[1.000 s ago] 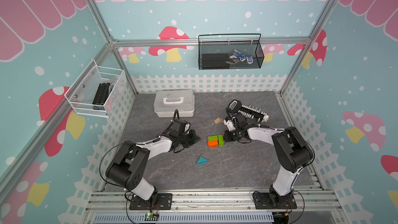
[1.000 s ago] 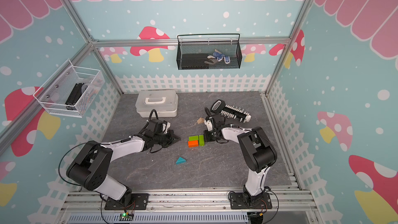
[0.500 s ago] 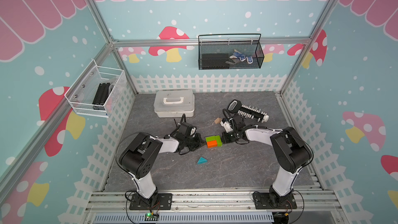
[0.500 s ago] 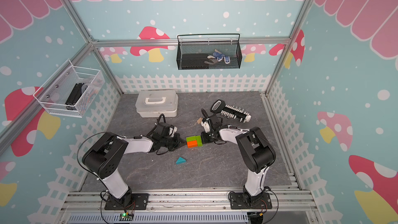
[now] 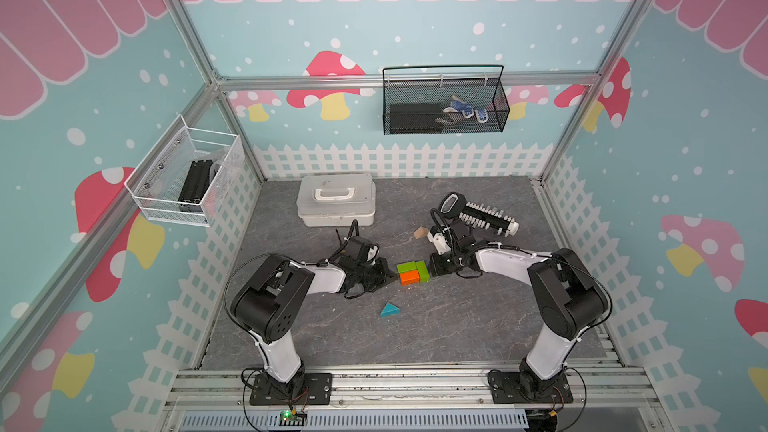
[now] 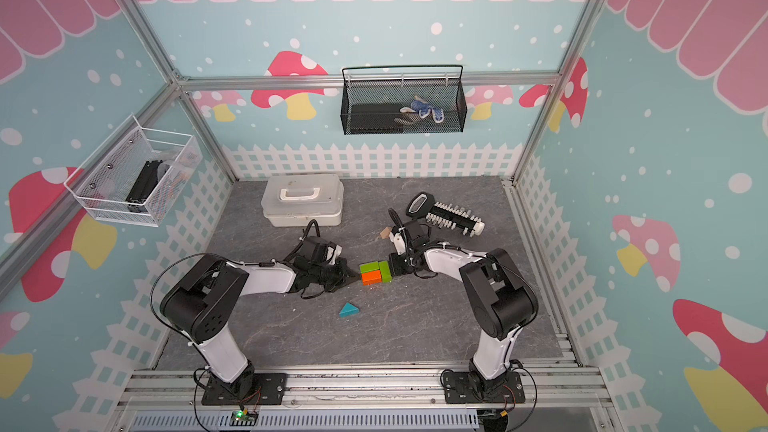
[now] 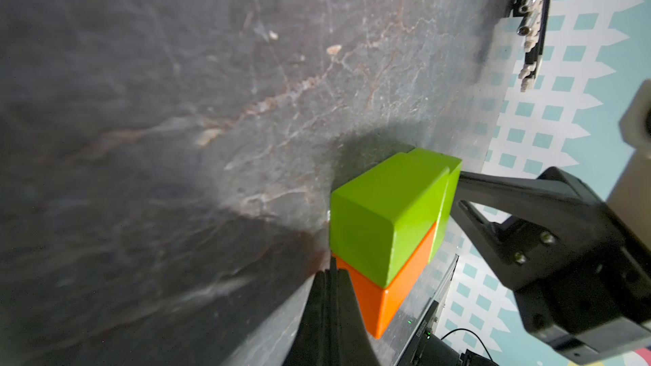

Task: Assemble a piece of candy with building blocks
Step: Assemble the building block at the center of the board, then adjust the building block at the center of the board.

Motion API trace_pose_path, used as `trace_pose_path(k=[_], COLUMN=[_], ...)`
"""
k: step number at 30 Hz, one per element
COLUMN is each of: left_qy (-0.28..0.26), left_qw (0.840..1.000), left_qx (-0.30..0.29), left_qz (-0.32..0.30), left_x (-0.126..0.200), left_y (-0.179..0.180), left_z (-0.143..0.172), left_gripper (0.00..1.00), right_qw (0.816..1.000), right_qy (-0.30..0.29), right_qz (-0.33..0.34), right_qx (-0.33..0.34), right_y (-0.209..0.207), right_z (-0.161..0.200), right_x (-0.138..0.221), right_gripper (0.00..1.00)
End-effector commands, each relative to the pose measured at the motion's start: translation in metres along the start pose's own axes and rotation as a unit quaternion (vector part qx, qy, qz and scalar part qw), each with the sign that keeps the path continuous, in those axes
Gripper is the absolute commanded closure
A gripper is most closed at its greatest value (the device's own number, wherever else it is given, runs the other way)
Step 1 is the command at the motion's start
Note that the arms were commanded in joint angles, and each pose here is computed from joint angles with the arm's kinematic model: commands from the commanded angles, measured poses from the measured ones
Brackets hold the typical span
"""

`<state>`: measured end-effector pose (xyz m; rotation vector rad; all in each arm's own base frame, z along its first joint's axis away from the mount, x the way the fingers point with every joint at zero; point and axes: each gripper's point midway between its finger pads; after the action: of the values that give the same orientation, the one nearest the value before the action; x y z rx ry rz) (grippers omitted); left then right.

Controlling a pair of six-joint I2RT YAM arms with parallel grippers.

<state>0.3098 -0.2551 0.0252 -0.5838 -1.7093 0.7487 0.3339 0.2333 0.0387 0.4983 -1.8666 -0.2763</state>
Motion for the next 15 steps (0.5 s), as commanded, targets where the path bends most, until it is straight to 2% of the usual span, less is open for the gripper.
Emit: trace_pose_path(k=[1,4,8,11,13,15], left_qy=[-0.01,-0.029,-0.094,-0.147,-0.162,-0.152], left_qw=[1.0,0.999,0.991,0.98,0.975,0.974], left_qx=[-0.01,-0.018,-0.061,-0.089,-0.105,-0.11], left_qz=[-0.002,-0.031,-0.076,-0.101,-0.112,-0.126], left_x=[0.017,0.041,0.083,0.11,0.121,0.124], left_y=[-0.003,0.008,0.005,-0.003,-0.006,-0.001], left_z=[-0.013,-0.025,-0.051,-0.071,-0.077,-0.077], left_gripper=[1.0,1.0,1.0,0.98,0.95,0.99], right_qw=[1.0,0.999,0.995,0.995,0.996,0.995], right_qy=[0.004,-0.012,-0.033,-0.042,-0.053,-0.069], right_qz=[0.02,0.034,0.063,0.061,0.054,0.049], right_qx=[0.008,0.024,0.064,0.06,0.056,0.047], right_y=[-0.004,0.001,0.018,0.033,0.045,0.056], right_z=[0.009,0.013,0.022,0.031,0.038,0.045], right_x=[0.012,0.029,0.057,0.07,0.074,0.078], right_gripper=[1.0,1.0,0.81,0.66,0.64,0.66])
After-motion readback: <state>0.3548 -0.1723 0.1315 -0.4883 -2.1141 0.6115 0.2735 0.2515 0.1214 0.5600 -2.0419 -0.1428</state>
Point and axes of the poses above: each gripper's point midway between its finger pads, its own x axis back along the fingers, its own y axis along the line the jaws close on, z = x × y, and after that the axes turned 10 degrees about -x, right-handed
